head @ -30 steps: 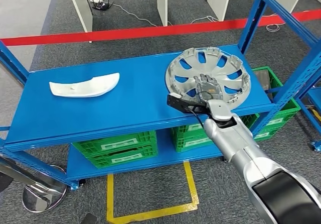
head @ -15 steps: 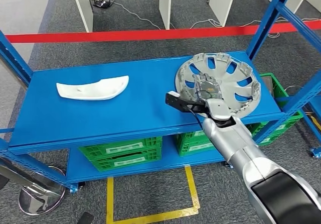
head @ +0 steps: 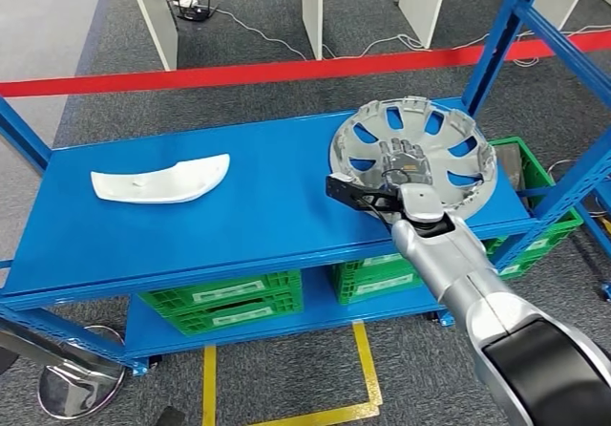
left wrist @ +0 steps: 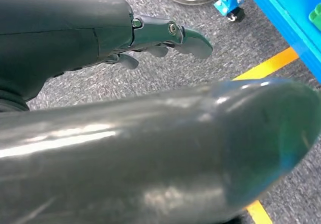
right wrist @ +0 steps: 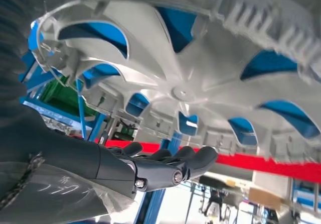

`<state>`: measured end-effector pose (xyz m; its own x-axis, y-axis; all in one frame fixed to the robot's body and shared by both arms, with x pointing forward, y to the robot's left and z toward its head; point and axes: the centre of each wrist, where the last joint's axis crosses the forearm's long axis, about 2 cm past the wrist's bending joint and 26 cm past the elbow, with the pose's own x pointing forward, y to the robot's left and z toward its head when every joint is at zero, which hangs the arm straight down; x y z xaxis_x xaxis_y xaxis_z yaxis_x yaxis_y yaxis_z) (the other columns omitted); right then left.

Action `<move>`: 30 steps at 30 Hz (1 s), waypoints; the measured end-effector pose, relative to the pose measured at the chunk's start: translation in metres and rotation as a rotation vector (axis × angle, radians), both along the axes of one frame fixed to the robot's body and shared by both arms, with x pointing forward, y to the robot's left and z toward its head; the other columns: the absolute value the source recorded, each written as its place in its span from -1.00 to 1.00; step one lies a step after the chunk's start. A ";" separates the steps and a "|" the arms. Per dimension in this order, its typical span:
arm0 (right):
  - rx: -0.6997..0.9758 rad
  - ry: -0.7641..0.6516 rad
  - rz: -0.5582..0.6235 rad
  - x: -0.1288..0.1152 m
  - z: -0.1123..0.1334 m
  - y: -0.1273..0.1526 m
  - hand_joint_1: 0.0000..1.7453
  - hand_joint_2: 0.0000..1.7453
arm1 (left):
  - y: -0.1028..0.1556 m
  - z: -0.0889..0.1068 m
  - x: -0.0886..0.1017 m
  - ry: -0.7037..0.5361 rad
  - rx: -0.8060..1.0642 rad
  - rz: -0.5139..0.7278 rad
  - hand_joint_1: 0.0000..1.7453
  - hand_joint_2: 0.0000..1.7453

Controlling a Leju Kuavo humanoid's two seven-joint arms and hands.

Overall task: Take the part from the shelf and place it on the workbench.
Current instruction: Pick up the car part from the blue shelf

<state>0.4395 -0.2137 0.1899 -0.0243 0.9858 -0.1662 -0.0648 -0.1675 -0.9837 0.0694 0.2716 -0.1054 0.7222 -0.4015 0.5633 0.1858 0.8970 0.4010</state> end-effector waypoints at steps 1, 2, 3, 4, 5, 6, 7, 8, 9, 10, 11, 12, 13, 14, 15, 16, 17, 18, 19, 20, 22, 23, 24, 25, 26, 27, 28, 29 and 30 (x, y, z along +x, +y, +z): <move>-0.003 0.010 -0.008 0.000 -0.002 -0.002 -1.00 1.00 | 0.000 0.000 -0.001 0.004 0.000 0.001 -1.00 -1.00; -0.006 0.019 -0.015 0.000 -0.003 -0.003 -1.00 1.00 | 0.000 0.000 -0.001 0.007 0.000 0.002 -1.00 -1.00; -0.007 0.026 -0.020 0.000 -0.005 -0.004 -1.00 1.00 | 0.000 0.000 -0.001 0.009 0.001 0.003 -1.00 -1.00; -0.008 0.029 -0.024 0.001 -0.005 -0.005 -1.00 1.00 | 0.000 0.000 -0.001 0.010 0.002 0.003 -1.00 -1.00; -0.008 0.031 -0.027 0.001 -0.005 -0.006 -1.00 1.00 | 0.000 0.000 -0.001 0.010 0.002 0.004 -1.00 -1.00; -0.009 0.032 -0.030 0.002 -0.005 -0.007 -1.00 1.00 | 0.000 0.000 -0.001 0.010 0.003 0.004 -1.00 -1.00; -0.010 0.033 -0.033 0.002 -0.004 -0.008 -1.00 1.00 | 0.000 0.000 -0.001 0.010 0.003 0.004 -1.00 -1.00; -0.011 0.033 -0.035 0.003 -0.004 -0.009 -1.00 1.00 | 0.000 0.000 -0.001 0.010 0.003 0.004 -1.00 -1.00; -0.012 0.034 -0.037 0.003 -0.004 -0.009 -1.00 1.00 | 0.000 0.000 -0.001 0.010 0.003 0.004 -1.00 -1.00; -0.013 0.035 -0.040 0.004 -0.004 -0.010 -1.00 1.00 | 0.000 0.000 -0.001 0.011 0.002 0.004 -1.00 -1.00; -0.014 0.035 -0.043 0.004 -0.004 -0.011 -1.00 1.00 | 0.000 0.000 -0.001 0.011 0.003 0.004 -1.00 -1.00; -0.014 0.034 -0.046 0.005 -0.003 -0.013 -1.00 1.00 | 0.000 0.000 -0.001 0.011 0.003 0.005 -1.00 -1.00; -0.014 0.034 -0.049 0.005 -0.003 -0.014 -1.00 1.00 | 0.000 0.000 0.000 0.009 0.003 0.005 -1.00 -1.00; -0.015 0.035 -0.051 0.006 -0.003 -0.015 -1.00 1.00 | 0.000 0.000 0.000 0.008 0.004 0.005 -1.00 -1.00; -0.016 0.039 -0.053 0.005 -0.004 -0.015 -1.00 1.00 | 0.000 0.000 0.001 0.007 0.004 0.005 -1.00 -1.00; -0.018 0.044 -0.055 0.005 -0.006 -0.016 -1.00 1.00 | 0.000 0.000 0.000 0.008 0.003 0.005 -1.00 -1.00; -0.020 0.048 -0.058 0.004 -0.007 -0.017 -1.00 1.00 | 0.000 0.000 0.000 0.009 0.003 0.005 -1.00 -1.00; -0.021 0.050 -0.059 0.004 -0.008 -0.018 -1.00 1.00 | -0.001 0.000 0.000 0.009 0.002 0.005 -1.00 -1.00; -0.022 0.050 -0.061 0.005 -0.008 -0.019 -1.00 1.00 | -0.001 0.000 -0.001 0.010 0.002 0.005 -1.00 -1.00; -0.022 0.049 -0.061 0.005 -0.007 -0.019 -1.00 1.00 | -0.001 0.000 -0.001 0.010 0.002 0.005 -1.00 -1.00; -0.022 0.046 -0.061 0.006 -0.006 -0.019 -1.00 1.00 | -0.001 0.000 0.000 0.008 0.001 0.005 -1.00 -1.00; -0.022 0.047 -0.061 0.006 -0.006 -0.019 -1.00 1.00 | -0.001 0.000 0.000 0.008 0.001 0.005 -1.00 -1.00; -0.022 0.048 -0.061 0.006 -0.006 -0.019 -1.00 1.00 | -0.001 0.000 0.000 0.008 0.001 0.005 -1.00 -1.00; -0.022 0.048 -0.061 0.006 -0.006 -0.019 -1.00 1.00 | -0.001 0.000 0.000 0.008 0.001 0.005 -1.00 -1.00; -0.021 0.047 -0.061 0.006 -0.006 -0.019 -1.00 1.00 | -0.001 0.000 0.000 0.008 0.002 0.005 -1.00 -1.00; -0.021 0.046 -0.061 0.006 -0.005 -0.019 -1.00 1.00 | -0.001 0.000 0.000 0.008 0.002 0.005 -1.00 -1.00; -0.021 0.045 -0.061 0.006 -0.005 -0.019 -1.00 1.00 | 0.000 0.000 0.000 0.008 0.003 0.005 -1.00 -1.00; -0.022 0.044 -0.061 0.006 -0.005 -0.019 -1.00 1.00 | 0.000 0.000 0.000 0.008 0.003 0.005 -1.00 -1.00; -0.022 0.046 -0.062 0.006 -0.005 -0.019 -1.00 1.00 | 0.000 0.000 0.000 0.009 0.003 0.005 -1.00 -1.00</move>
